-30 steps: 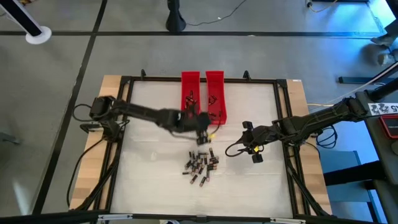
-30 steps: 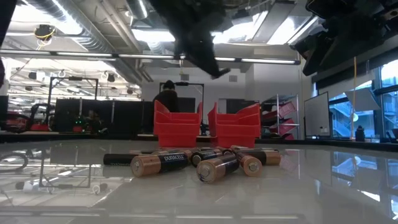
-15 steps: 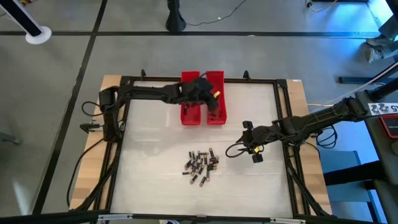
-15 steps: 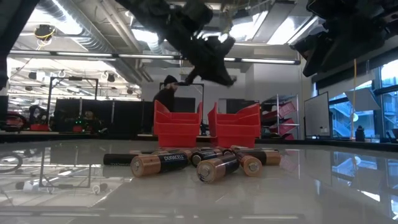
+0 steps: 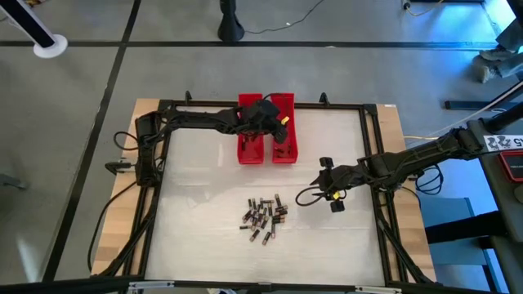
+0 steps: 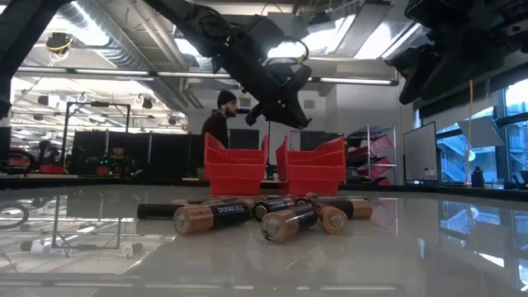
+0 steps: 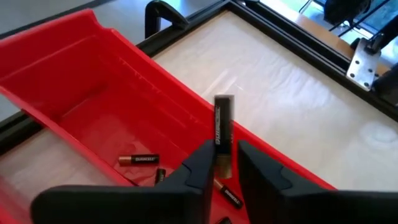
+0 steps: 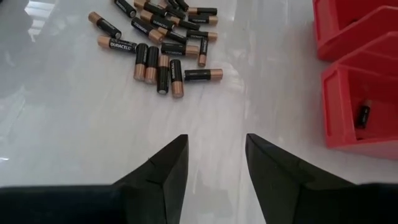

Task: Sort batteries
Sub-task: Put the small black battery into the right red bin

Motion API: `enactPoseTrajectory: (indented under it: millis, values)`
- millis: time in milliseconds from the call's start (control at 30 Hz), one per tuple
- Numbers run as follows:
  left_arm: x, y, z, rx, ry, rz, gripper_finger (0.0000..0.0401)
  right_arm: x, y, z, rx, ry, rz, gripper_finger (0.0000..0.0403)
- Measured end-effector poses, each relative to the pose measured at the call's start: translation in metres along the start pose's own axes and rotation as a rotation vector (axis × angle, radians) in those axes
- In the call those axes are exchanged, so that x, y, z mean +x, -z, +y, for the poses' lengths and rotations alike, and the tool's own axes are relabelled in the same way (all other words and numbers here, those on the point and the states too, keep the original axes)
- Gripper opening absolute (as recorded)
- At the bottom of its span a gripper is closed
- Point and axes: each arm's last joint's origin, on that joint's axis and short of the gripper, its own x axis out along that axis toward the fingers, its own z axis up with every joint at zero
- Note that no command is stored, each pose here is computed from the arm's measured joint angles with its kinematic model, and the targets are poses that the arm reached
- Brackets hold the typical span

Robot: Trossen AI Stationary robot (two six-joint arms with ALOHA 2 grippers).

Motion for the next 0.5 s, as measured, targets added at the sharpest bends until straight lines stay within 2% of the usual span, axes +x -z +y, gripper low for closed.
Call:
enactPoseTrajectory:
  millis: [267, 500]
  values:
    - [-0.001, -0.001, 0.0, 0.031, 0.001, -0.002, 0.0123, 0.0, -0.003, -0.001, 0.1, 0.018, -0.036, 0.0163]
    - [-0.019, -0.01, -0.01, 0.188, -0.002, 0.048, 0.014, 0.0, -0.004, -0.001, 0.229, 0.032, -0.05, 0.0163]
